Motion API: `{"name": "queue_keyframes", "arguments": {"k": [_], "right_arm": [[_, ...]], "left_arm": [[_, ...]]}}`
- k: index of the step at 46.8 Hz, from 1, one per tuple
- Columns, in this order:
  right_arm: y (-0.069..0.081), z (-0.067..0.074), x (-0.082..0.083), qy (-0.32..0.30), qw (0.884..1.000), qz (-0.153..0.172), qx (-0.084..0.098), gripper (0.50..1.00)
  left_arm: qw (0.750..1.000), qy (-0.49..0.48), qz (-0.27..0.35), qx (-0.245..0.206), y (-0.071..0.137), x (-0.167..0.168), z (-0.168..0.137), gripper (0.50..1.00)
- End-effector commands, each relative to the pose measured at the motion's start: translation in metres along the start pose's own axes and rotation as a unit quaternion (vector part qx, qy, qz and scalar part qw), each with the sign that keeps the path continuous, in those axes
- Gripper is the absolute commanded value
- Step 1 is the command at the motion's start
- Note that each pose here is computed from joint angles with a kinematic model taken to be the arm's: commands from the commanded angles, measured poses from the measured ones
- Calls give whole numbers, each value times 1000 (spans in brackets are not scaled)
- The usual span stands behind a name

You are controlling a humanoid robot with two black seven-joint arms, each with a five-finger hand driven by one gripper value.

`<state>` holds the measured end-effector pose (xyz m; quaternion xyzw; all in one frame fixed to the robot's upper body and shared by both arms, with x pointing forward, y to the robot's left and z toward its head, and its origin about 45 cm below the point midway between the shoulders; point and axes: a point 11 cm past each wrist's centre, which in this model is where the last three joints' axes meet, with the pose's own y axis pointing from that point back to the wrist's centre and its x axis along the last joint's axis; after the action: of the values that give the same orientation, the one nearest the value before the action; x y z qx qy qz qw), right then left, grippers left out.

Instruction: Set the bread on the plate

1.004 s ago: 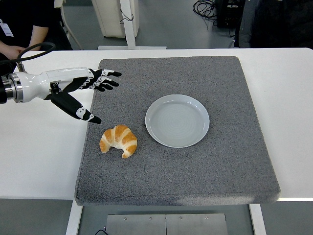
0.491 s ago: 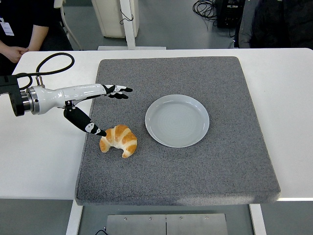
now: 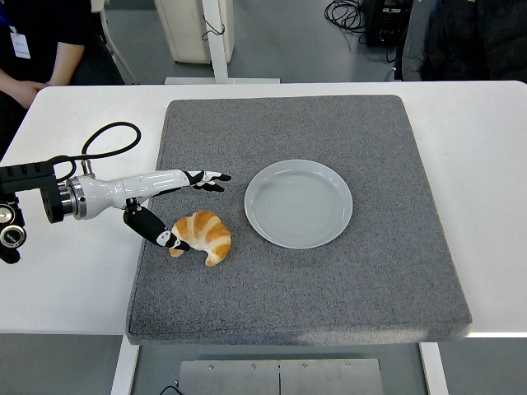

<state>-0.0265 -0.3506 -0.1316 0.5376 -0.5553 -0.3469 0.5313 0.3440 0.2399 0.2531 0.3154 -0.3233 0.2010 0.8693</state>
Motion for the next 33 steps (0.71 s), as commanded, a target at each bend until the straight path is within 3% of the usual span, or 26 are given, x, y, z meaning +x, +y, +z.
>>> {"name": "queue_keyframes", "arguments": {"k": [1, 19, 33], "right_arm": [[0, 1, 0, 0, 1000, 0, -1, 1000], [1, 2, 0, -1, 1000, 0, -2, 1000], [1, 2, 0, -1, 1000, 1, -2, 1000]], "left_arm": [[1000, -4, 3, -2, -3, -7, -5, 898], [1000, 10, 19, -15, -23, -16, -10, 898], [1000, 19, 15, -7, -23, -24, -18, 898]]}}
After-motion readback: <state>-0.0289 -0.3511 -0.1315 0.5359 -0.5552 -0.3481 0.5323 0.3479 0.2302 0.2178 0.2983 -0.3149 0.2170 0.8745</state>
